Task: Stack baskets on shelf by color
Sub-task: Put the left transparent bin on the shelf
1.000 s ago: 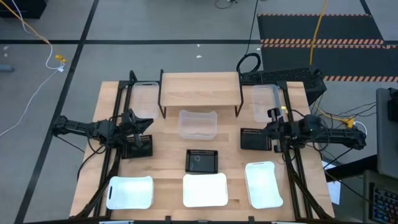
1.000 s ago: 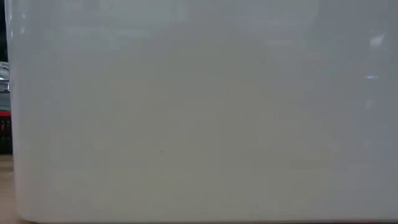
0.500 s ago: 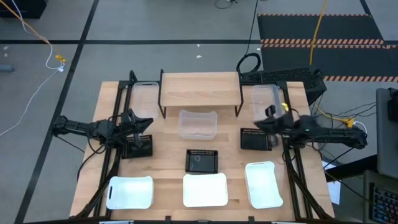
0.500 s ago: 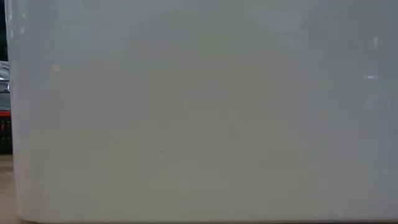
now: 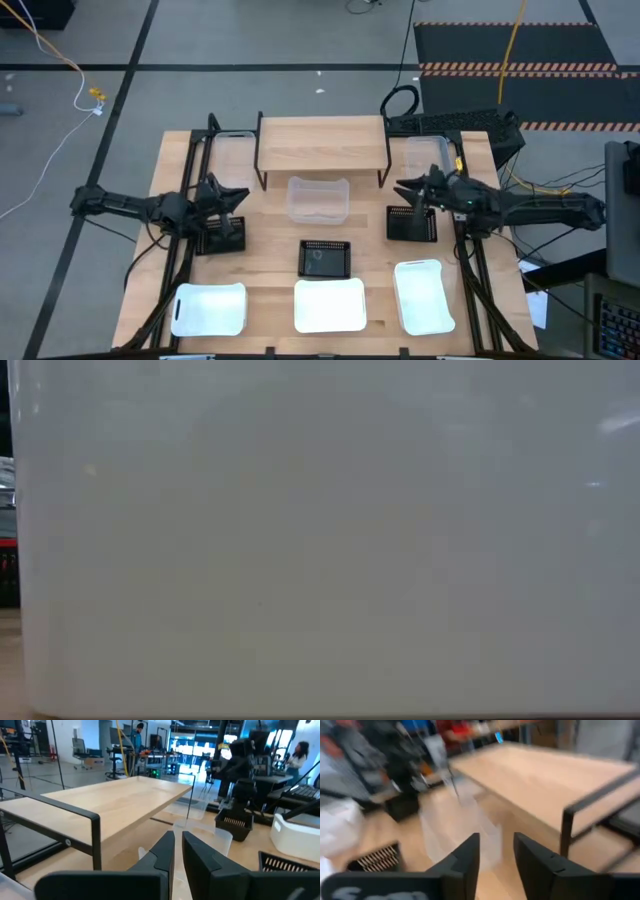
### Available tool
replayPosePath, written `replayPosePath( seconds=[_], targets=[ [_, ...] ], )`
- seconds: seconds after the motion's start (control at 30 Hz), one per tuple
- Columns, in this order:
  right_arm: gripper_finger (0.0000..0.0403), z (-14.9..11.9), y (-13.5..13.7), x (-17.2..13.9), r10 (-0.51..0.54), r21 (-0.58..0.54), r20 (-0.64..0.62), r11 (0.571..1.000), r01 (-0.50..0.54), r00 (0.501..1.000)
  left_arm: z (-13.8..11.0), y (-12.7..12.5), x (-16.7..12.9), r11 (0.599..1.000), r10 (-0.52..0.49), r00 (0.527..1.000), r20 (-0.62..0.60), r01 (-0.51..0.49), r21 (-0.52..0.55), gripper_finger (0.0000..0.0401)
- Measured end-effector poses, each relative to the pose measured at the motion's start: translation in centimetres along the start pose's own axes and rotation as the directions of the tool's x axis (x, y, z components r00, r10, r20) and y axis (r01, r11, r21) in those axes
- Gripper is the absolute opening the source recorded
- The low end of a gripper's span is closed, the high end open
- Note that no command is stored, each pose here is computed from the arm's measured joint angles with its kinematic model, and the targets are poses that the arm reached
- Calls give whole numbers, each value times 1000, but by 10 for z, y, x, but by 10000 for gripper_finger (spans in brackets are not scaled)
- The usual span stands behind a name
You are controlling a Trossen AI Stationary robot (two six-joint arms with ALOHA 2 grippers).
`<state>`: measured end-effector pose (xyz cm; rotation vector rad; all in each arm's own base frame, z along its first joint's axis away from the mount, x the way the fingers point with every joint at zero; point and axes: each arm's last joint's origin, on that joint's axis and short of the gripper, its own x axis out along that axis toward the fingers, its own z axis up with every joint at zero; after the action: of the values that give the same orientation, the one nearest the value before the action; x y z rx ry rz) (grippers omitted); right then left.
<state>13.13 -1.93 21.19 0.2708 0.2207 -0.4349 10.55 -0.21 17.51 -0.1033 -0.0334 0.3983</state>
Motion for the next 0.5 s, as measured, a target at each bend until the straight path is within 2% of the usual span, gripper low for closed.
replayPosePath(
  seconds=[0.07, 0.2, 0.33, 0.4, 0.5],
  targets=[
    [132, 6, 3, 4, -42, -2, -58, 999, 42, 997, -2, -2, 4, 1000, 2, 1000, -22, -1, 14, 35],
    [141, 19, 10, 15, -38, -20, -44, 999, 37, 998, -6, -6, 10, 999, 14, 999, -52, -11, 50, 45],
    [140, 22, 14, 22, -35, -67, -31, 997, 33, 999, -3, -6, 19, 987, 140, 982, -129, -128, 98, 90],
    [140, 24, 15, 23, -31, -80, -9, 996, 31, 999, 6, -5, 23, 966, 249, 944, -218, -225, 129, 122],
    [140, 26, 15, 23, -50, -94, 11, 994, 51, 999, 29, -3, 25, 929, 367, 852, -372, -322, 180, 168]
  ],
)
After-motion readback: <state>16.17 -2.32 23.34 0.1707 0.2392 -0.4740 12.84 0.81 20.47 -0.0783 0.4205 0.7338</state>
